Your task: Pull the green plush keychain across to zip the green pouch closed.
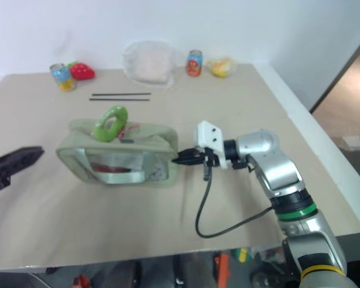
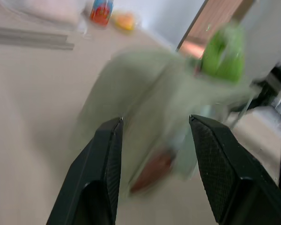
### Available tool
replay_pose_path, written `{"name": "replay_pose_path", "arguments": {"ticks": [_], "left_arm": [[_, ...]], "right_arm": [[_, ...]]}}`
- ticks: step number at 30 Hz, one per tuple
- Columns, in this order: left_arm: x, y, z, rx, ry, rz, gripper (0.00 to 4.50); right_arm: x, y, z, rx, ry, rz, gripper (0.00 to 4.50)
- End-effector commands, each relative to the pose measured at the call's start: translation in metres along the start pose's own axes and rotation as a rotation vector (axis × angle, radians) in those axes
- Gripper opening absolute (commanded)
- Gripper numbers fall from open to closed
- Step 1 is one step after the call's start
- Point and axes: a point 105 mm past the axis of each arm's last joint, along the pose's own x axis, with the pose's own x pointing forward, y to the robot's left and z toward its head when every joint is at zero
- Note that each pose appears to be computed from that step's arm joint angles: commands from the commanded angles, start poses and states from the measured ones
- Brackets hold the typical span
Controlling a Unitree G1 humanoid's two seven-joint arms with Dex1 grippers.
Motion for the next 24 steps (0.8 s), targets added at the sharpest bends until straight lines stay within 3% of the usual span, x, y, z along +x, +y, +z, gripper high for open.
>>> {"name": "replay_pose_path", "arguments": {"ticks": [1,12,15,19,24], "left_arm": [[0.006,-0.004,0.0,0.057,0.024,-0.032,2.32],[0.037,-0.007,-0.004,0.038,0.018,-0.129,2.32],[0.042,-0.008,-0.005,0.037,0.021,-0.14,1.54],[0.041,-0.009,-0.012,0.021,0.028,-0.153,0.06],[0.044,-0.004,-0.024,0.041,0.053,-0.097,0.02]], "right_arm": [[-0.002,-0.004,0.012,-0.05,-0.02,-0.006,0.0],[-0.007,-0.004,0.012,-0.051,-0.008,-0.021,0.0],[-0.008,-0.004,0.012,-0.049,-0.006,-0.026,0.0],[-0.009,-0.003,0.011,-0.046,-0.003,-0.031,0.0],[-0.01,-0.003,0.01,-0.038,0.0,-0.034,0.0]]}}
